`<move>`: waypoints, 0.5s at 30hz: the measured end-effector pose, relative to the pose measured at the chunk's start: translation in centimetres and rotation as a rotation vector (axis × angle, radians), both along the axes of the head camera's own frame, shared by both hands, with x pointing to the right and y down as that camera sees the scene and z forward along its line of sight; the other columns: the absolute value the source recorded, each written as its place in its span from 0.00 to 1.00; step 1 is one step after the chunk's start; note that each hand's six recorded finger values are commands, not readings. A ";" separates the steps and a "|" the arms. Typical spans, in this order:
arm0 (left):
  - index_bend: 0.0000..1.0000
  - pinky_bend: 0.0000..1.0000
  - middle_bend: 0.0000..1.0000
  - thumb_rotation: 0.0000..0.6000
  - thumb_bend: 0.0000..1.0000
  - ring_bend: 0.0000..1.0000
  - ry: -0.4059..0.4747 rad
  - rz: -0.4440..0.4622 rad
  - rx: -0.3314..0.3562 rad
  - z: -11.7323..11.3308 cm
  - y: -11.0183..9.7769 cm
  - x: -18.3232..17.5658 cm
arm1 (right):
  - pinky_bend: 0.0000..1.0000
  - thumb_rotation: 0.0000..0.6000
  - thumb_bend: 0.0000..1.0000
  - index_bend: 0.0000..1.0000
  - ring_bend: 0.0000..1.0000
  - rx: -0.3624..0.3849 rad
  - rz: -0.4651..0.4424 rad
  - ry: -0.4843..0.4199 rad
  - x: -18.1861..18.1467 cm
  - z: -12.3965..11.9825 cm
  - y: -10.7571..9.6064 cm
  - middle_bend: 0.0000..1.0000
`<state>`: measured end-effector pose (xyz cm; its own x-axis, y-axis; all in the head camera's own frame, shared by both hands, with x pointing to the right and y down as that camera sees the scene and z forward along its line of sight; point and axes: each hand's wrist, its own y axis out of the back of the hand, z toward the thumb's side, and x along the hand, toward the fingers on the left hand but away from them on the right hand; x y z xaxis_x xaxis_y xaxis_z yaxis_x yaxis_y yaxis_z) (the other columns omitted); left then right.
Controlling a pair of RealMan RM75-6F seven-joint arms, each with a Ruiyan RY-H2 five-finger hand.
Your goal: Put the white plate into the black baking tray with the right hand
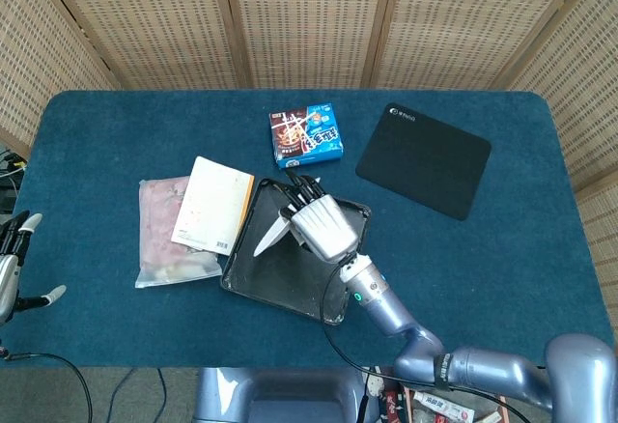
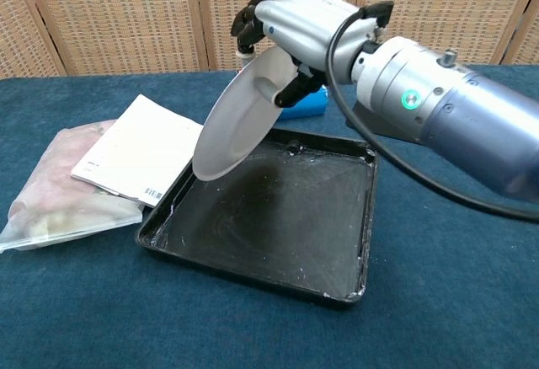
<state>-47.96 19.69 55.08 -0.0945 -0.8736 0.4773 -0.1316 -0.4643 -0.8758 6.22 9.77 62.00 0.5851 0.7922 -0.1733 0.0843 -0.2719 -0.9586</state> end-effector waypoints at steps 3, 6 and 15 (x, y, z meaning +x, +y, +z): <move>0.00 0.00 0.00 1.00 0.00 0.00 -0.005 -0.006 -0.005 0.2 -0.1 -0.1 | 0.16 1.00 0.54 0.62 0.00 -0.012 -0.007 0.026 -0.6 1.4 0.0 0.16; 0.00 0.00 0.00 1.00 0.00 0.00 -0.009 -0.008 -0.007 0.3 -0.1 -0.2 | 0.16 1.00 0.54 0.62 0.00 -0.031 -0.009 0.028 -0.9 2.4 0.1 0.16; 0.00 0.00 0.00 1.00 0.00 0.00 -0.022 0.001 -0.014 0.6 0.0 0.2 | 0.14 1.00 0.17 0.36 0.00 -0.059 -0.053 0.066 0.6 2.8 0.7 0.11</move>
<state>-47.78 19.64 55.68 -0.1039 -0.8670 0.4873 -0.1116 -0.4767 -0.8720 6.84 10.51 64.77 0.6121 0.7475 -0.2579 0.0056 -0.3302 -0.9439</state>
